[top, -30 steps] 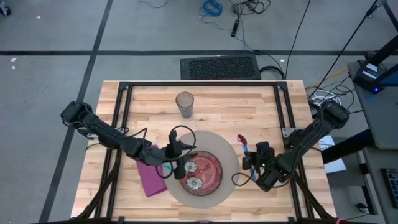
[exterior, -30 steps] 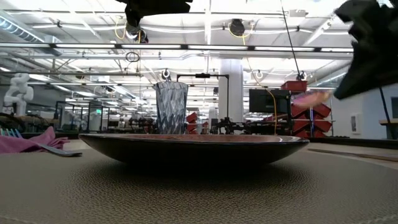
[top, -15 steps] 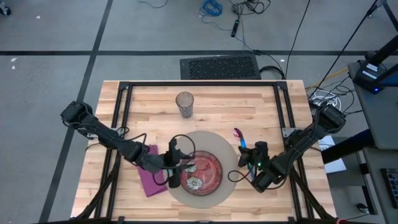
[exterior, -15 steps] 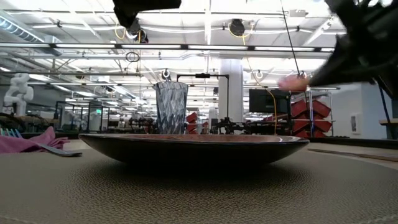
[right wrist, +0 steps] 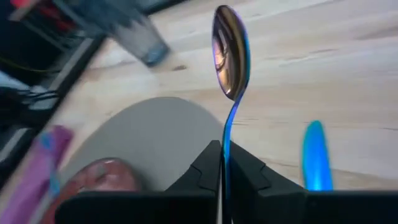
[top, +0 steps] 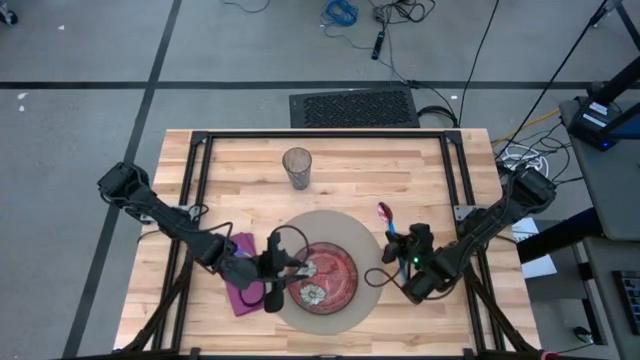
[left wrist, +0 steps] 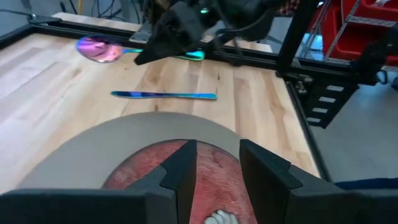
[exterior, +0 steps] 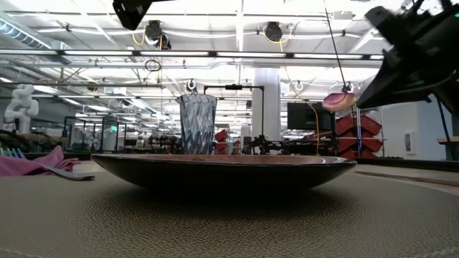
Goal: Set table place
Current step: Put the pink spoon on the right side of the blue table knife
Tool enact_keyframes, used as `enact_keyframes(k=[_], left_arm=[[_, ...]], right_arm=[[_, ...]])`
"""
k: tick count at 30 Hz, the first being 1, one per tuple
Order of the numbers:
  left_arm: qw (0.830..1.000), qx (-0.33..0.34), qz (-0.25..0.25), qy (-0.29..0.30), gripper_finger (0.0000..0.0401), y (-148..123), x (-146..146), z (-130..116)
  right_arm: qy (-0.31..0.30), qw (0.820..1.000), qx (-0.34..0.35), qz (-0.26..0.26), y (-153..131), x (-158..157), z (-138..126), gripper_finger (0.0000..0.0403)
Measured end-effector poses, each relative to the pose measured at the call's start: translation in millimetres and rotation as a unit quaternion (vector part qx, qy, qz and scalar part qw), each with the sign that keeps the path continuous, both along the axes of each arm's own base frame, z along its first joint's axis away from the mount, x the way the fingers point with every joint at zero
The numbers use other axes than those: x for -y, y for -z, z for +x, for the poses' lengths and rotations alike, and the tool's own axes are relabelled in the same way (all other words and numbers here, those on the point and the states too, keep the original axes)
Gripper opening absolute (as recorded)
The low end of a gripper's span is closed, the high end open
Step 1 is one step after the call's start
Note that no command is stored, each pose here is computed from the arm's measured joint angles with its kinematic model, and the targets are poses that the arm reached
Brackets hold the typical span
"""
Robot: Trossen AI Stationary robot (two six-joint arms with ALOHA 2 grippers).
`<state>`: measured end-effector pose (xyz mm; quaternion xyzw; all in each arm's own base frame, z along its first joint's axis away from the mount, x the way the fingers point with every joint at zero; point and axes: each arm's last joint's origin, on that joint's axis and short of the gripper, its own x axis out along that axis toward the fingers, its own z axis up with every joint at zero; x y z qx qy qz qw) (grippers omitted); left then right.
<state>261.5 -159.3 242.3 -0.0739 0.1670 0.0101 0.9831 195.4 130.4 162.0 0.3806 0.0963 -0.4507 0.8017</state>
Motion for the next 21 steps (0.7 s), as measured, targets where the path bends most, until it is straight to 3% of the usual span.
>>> enact_keyframes(k=[4,13,21], left_arm=[[1.0,-0.001,-0.009,0.003,0.0107,0,3,-2],[1.0,0.007,-0.003,-0.02,0.0107,-1,2,-2],[0.999,0.011,0.0,-0.03,0.0107,-1,0,-1]], right_arm=[[0.011,0.998,-0.064,0.022,3,8,-1,0.0],[0.015,0.973,-0.22,0.064,14,15,-20,0.0],[0.0,0.965,-0.247,0.088,35,16,-35,0.0]])
